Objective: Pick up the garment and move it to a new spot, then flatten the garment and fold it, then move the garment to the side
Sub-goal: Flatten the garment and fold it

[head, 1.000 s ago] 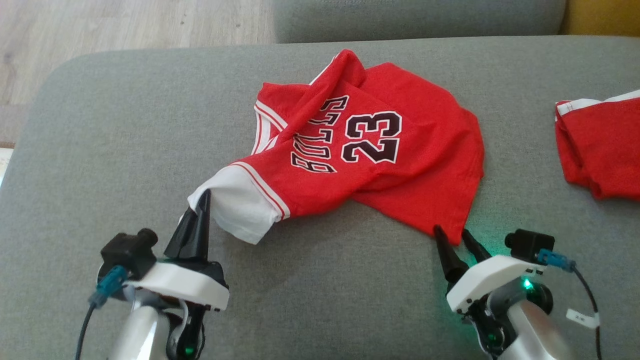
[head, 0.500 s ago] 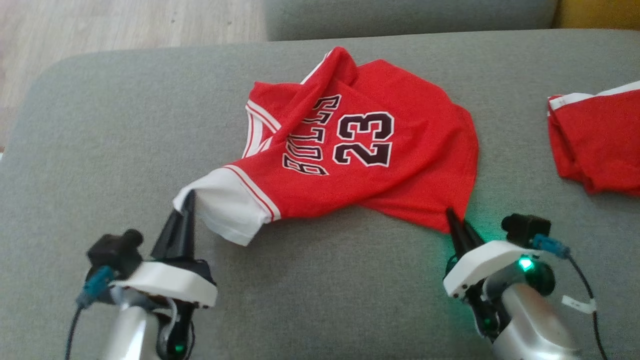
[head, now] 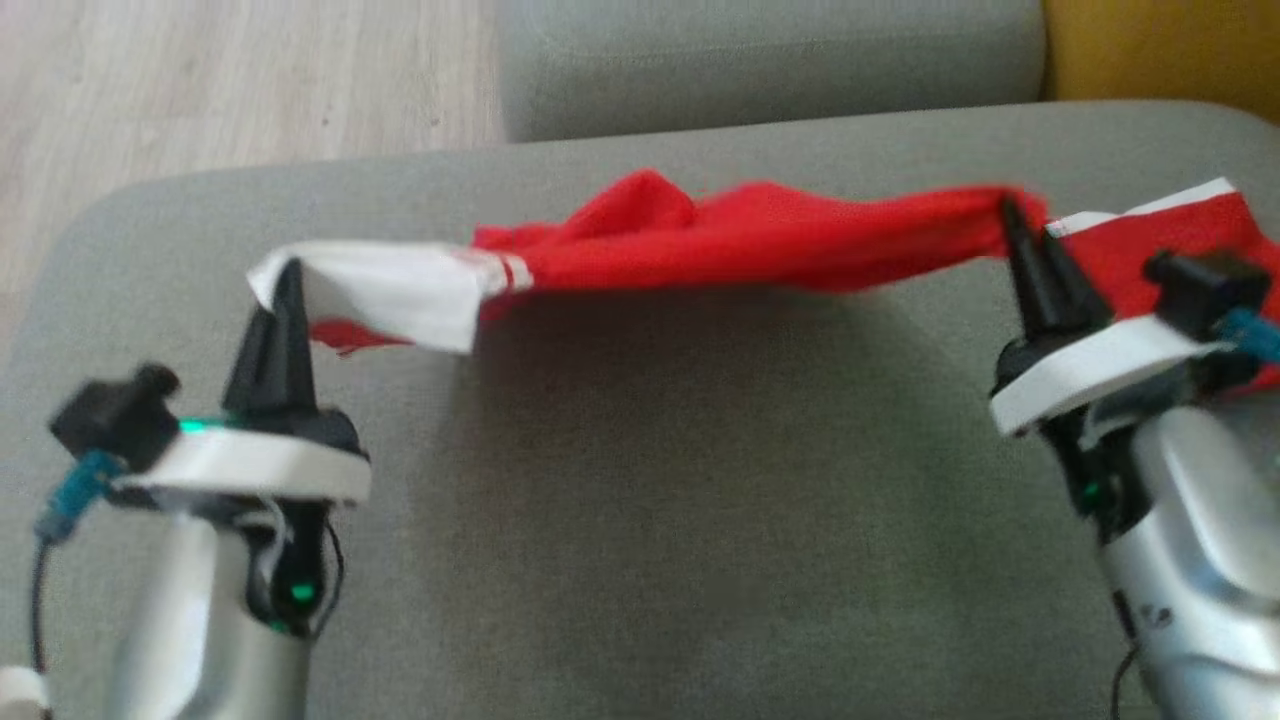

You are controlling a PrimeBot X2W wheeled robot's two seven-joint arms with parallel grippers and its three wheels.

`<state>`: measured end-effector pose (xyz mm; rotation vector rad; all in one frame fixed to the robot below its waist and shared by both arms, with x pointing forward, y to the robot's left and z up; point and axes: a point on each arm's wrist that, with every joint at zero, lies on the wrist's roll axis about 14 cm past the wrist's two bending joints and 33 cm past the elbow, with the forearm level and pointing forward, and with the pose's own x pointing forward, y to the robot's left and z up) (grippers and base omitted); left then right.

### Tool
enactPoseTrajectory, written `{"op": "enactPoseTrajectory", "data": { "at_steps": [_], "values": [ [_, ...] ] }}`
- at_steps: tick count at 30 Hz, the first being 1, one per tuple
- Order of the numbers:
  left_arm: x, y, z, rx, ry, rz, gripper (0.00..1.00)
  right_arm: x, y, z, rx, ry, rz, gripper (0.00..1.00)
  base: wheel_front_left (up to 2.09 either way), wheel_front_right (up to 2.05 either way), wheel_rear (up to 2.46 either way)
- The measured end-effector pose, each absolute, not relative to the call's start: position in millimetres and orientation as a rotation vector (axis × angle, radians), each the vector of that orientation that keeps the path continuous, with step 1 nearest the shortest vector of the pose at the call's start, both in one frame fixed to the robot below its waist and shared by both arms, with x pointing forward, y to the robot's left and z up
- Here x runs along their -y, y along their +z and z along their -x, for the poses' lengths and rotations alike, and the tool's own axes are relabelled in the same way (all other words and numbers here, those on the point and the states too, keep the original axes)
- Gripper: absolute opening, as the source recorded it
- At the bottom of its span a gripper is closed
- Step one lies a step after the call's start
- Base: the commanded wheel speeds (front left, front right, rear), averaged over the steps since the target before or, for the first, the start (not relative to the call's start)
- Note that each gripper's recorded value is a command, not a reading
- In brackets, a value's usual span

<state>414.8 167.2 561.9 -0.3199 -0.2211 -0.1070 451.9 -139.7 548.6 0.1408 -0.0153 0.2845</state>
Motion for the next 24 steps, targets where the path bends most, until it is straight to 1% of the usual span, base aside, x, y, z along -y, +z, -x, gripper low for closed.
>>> {"op": "enactPoseTrajectory", "data": {
  "at_steps": [4,8,11,13,15,19,22,24],
  "values": [
    [-174,616,-418,0.368,-0.127,0.337,0.0,143,609,-450,0.158,0.311,-0.095,0.0,0.0,0.0,0.0],
    [-181,679,-408,0.547,-0.155,0.335,0.0,147,671,-440,0.315,0.325,-0.062,0.0,0.0,0.0,0.0],
    [-184,722,-395,0.674,-0.175,0.31,0.0,154,701,-430,0.386,0.319,-0.032,0.0,0.0,0.0,0.0],
    [-187,742,-386,0.723,-0.171,0.3,0.0,157,716,-423,0.415,0.316,-0.024,0.0,0.0,0.0,0.0],
    [-189,754,-381,0.739,-0.168,0.299,0.0,157,724,-416,0.43,0.319,-0.018,0.0,0.0,0.0,0.0],
    [-186,761,-381,0.717,-0.184,0.283,0.0,157,714,-412,0.377,0.318,0.007,0.0,0.0,0.0,0.0],
    [-186,752,-396,0.662,-0.187,0.252,0.0,155,708,-421,0.342,0.316,0.027,0.0,0.0,0.0,0.0],
    [-188,744,-417,0.615,-0.184,0.242,0.0,152,704,-436,0.322,0.319,0.023,0.0,0.0,0.0,0.0]
  ]
}}
